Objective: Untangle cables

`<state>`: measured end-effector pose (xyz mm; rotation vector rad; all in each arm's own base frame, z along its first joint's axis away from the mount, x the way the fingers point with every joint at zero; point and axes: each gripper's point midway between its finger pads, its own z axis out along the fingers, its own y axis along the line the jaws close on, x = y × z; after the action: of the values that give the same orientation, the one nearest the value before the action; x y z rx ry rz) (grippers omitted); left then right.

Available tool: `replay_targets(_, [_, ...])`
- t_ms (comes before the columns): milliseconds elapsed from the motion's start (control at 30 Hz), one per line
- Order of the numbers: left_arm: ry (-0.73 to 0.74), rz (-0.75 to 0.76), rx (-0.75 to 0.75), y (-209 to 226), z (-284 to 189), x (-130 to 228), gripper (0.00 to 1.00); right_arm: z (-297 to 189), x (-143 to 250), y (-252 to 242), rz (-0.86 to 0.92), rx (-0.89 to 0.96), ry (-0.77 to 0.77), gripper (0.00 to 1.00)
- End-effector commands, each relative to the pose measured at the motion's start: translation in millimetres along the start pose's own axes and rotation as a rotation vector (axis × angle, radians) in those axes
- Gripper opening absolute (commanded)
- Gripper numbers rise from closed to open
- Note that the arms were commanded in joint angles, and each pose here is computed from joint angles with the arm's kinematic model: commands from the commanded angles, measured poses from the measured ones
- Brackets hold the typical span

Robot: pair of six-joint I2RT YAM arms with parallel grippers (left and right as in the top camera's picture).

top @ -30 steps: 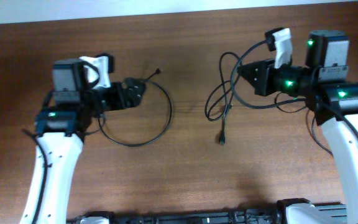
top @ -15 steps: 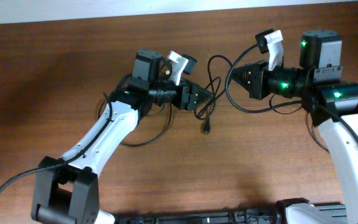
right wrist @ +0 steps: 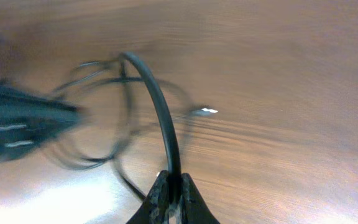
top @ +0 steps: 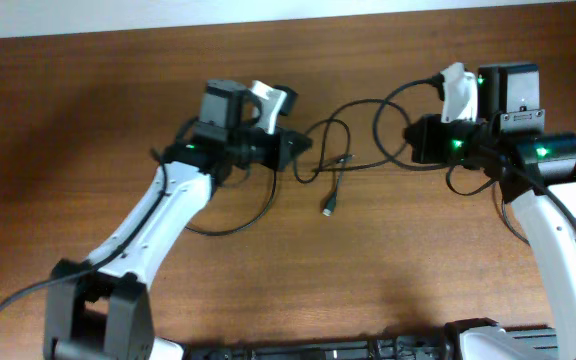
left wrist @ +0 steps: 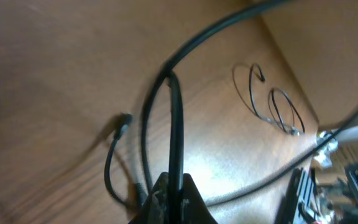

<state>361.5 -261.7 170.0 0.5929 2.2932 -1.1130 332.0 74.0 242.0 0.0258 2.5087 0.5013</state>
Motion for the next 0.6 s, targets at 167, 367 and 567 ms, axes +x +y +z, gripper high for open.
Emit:
replay_targets(167, [-0.488, 0.086, 0.177, -25, -250, -79, 0.00, 30, 30, -91, 0.133, 0.474, 0.176, 0.04])
replay_targets(367, [-0.590, -0.222, -0.071, 42, -274, -77, 0.00, 16, 36, -113, 0.134, 0.622, 0.185, 0.04])
replay_targets(567, [-0.437, 0.134, 0.287, -55, -237, -79, 0.00, 49, 23, 9, -0.127, -0.153, 0.191, 0.26])
